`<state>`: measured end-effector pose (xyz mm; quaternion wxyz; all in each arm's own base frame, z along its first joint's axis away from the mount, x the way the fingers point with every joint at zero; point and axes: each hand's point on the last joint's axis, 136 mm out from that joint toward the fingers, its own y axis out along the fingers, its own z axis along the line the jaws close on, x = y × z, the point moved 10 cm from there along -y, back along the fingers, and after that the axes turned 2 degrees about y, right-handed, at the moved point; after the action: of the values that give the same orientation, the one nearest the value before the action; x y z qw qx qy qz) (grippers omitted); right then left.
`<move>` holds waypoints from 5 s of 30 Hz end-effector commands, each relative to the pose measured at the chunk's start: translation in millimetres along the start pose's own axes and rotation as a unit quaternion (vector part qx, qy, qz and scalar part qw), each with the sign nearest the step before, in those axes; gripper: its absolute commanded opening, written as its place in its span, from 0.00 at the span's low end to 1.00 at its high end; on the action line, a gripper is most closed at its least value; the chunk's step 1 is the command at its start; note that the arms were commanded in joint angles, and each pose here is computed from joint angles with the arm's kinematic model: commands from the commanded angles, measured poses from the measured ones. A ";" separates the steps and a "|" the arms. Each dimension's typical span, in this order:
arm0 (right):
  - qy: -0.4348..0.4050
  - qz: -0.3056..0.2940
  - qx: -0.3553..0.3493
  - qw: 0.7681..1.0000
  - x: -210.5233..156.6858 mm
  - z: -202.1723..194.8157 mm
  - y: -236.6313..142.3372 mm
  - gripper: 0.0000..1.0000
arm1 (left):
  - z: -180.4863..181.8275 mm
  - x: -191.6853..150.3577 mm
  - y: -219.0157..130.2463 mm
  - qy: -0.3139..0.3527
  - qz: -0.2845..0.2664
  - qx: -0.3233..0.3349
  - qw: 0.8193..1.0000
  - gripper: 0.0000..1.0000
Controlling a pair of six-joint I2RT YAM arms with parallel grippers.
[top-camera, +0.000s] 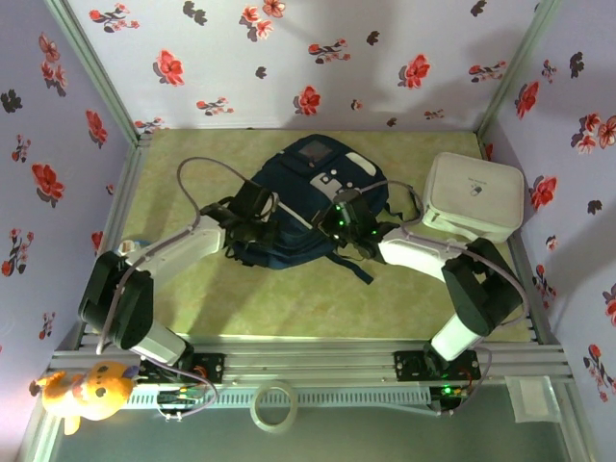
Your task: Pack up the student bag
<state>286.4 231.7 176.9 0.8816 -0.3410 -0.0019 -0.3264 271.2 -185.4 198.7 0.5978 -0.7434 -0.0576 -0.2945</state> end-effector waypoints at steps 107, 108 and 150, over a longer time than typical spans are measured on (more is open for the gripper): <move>0.009 -0.120 -0.045 0.992 53.4 -38.0 -68.5 0.34 | -12.4 29.9 -9.0 0.058 -0.029 -0.010 0.998 0.00; 0.012 -0.120 -0.038 0.992 52.8 -37.0 -70.1 0.39 | -17.9 29.6 -9.4 0.070 -0.028 -0.019 0.997 0.00; 0.037 -0.152 -0.121 0.980 54.2 -53.8 -70.1 0.16 | -62.7 33.0 8.3 0.041 -0.034 -0.058 0.997 0.00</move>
<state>275.2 139.1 193.9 0.8150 -0.3692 0.0344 -0.4453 269.8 -268.9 209.7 0.5314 -0.7669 0.0082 -0.3596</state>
